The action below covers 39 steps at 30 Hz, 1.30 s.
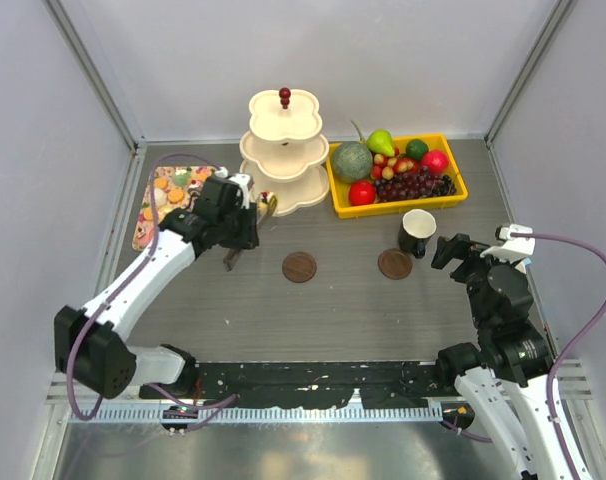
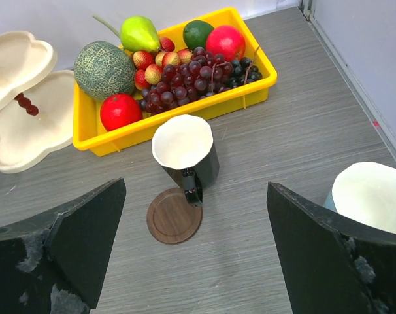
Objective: Serve the afternoon tea
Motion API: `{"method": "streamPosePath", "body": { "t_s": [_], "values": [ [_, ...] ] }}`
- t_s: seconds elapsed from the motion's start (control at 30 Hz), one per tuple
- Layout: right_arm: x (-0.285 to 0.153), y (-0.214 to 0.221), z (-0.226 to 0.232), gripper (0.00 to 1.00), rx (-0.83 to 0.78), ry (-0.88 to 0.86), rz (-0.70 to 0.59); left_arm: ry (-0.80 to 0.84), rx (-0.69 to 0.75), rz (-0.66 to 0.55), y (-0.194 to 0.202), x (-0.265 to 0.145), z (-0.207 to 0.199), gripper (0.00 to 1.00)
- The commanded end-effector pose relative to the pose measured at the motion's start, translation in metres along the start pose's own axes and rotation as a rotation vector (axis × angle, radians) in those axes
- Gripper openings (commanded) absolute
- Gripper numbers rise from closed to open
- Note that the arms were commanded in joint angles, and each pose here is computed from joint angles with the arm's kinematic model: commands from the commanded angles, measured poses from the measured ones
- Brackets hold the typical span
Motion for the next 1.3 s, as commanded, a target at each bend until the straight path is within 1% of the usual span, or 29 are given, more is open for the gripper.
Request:
{"method": "streamPosePath", "body": {
  "t_s": [0.0, 0.13, 0.27, 0.4, 0.63, 0.67, 1.0, 1.1, 1.27],
  "values": [
    [-0.011, -0.018, -0.005, 0.96, -0.002, 0.018, -0.073, 0.156, 0.116, -0.134, -0.033, 0.020, -0.043, 0.30],
    [-0.012, -0.014, -0.008, 0.96, -0.007, 0.035, -0.078, 0.159, 0.152, -0.138, -0.043, 0.053, -0.061, 0.30],
    [-0.012, -0.010, -0.011, 0.96, -0.010, 0.056, -0.078, 0.148, 0.164, -0.150, -0.057, 0.076, -0.070, 0.30],
    [-0.012, -0.009, -0.013, 0.96, -0.022, 0.069, -0.084, 0.159, 0.188, -0.165, -0.064, 0.095, -0.080, 0.30],
    [-0.011, -0.009, -0.013, 0.96, -0.024, 0.070, -0.089, 0.162, 0.190, -0.154, -0.067, 0.122, -0.089, 0.30],
    [-0.012, -0.010, -0.013, 0.96, -0.020, 0.070, -0.095, 0.135, 0.191, -0.166, -0.068, 0.127, -0.088, 0.30],
    [-0.011, -0.009, -0.013, 0.96, -0.023, 0.066, -0.094, 0.061, 0.174, -0.173, -0.075, 0.155, -0.086, 0.30],
    [-0.011, -0.008, -0.012, 0.96, -0.023, 0.062, -0.090, 0.054, 0.171, -0.180, -0.078, 0.160, -0.087, 0.31],
    [-0.011, -0.009, -0.013, 0.96, -0.021, 0.072, -0.092, 0.044, 0.175, -0.141, -0.077, 0.171, -0.089, 0.34]
  ]
}}
Point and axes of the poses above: each gripper's point midway between its finger pads, its own x axis out along the fingers, its own z axis along the line the jaws close on, y = z × x, the point moved 8 cm from there along -x, back along the fingers, and after that the axes turned 7 degrees about -x, right-handed, at the moved point
